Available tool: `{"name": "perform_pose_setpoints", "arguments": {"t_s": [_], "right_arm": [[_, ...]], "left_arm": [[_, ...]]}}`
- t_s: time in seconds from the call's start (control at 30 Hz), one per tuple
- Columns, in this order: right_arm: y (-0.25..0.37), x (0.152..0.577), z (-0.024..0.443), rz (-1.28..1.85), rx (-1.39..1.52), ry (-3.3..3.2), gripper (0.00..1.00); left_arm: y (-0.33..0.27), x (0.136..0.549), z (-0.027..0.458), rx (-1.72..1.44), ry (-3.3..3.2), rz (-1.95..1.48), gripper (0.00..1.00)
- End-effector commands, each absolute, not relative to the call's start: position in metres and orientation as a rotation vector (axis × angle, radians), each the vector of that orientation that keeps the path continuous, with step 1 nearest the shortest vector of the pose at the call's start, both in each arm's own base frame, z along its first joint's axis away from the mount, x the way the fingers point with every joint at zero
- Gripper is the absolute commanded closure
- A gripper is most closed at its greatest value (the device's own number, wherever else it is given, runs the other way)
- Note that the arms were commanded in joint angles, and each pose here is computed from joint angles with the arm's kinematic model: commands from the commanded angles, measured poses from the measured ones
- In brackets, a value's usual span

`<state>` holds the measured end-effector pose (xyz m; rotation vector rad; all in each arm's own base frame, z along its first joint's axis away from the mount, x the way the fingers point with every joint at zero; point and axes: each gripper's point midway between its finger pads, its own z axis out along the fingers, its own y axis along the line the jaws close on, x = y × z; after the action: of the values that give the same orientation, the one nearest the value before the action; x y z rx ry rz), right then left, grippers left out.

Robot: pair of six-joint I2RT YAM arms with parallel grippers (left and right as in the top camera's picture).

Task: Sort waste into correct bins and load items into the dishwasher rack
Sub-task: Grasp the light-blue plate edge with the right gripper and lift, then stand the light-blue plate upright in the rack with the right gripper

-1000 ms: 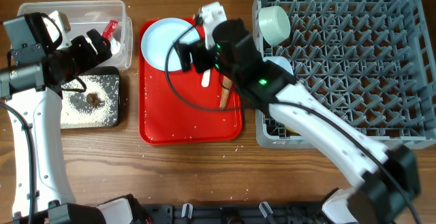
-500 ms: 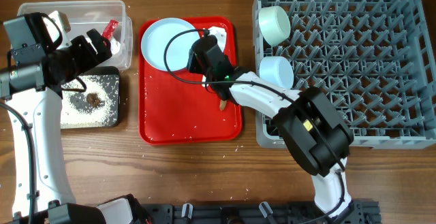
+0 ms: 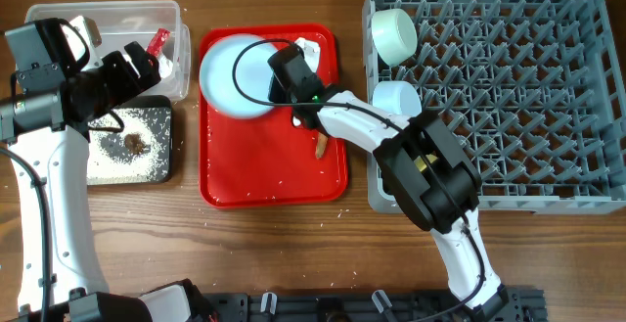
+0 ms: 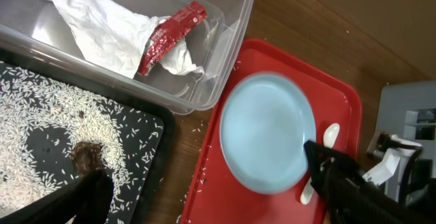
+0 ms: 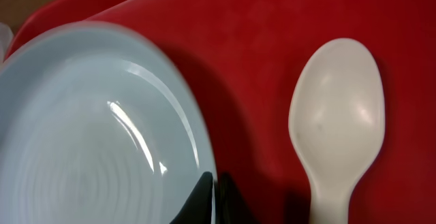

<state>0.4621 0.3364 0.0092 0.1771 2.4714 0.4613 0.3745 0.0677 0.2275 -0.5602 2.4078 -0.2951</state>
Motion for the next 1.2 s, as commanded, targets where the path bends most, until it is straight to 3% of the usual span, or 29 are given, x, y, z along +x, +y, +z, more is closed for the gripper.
{"name": "perform_pose_setpoints", "arguments": {"t_s": [0.0, 0.17, 0.4, 0.5, 0.67, 0.87, 1.17], "right_arm": [[0.331, 0.452, 0.001, 0.399, 0.15, 2.584, 0.96], [0.318, 0.456, 0.049, 0.329, 0.021, 2.62, 0.96], [0.29, 0.452, 0.189, 0.29, -0.149, 2.405, 0.96], [0.237, 0.445, 0.253, 0.093, -0.076, 2.286, 0.96], [0.143, 0.417, 0.318, -0.239, 0.11, 2.163, 0.96], [0.048, 0.393, 0.344, -0.651, 0.09, 2.155, 0.96], [-0.036, 0.421, 0.315, -1.051, -0.124, 2.281, 0.95]], "left_arm": [[0.071, 0.375, 0.238, -0.534, 2.384, -0.277, 0.0], [0.071, 0.375, 0.238, -0.534, 2.383, -0.277, 0.0], [0.071, 0.375, 0.238, -0.534, 2.383, -0.277, 0.0], [0.071, 0.375, 0.238, -0.534, 2.383, -0.277, 0.0], [0.071, 0.375, 0.238, -0.534, 2.383, -0.277, 0.0], [0.071, 0.375, 0.238, -0.534, 2.383, -0.277, 0.0], [0.071, 0.375, 0.238, -0.534, 2.383, -0.277, 0.0]]}}
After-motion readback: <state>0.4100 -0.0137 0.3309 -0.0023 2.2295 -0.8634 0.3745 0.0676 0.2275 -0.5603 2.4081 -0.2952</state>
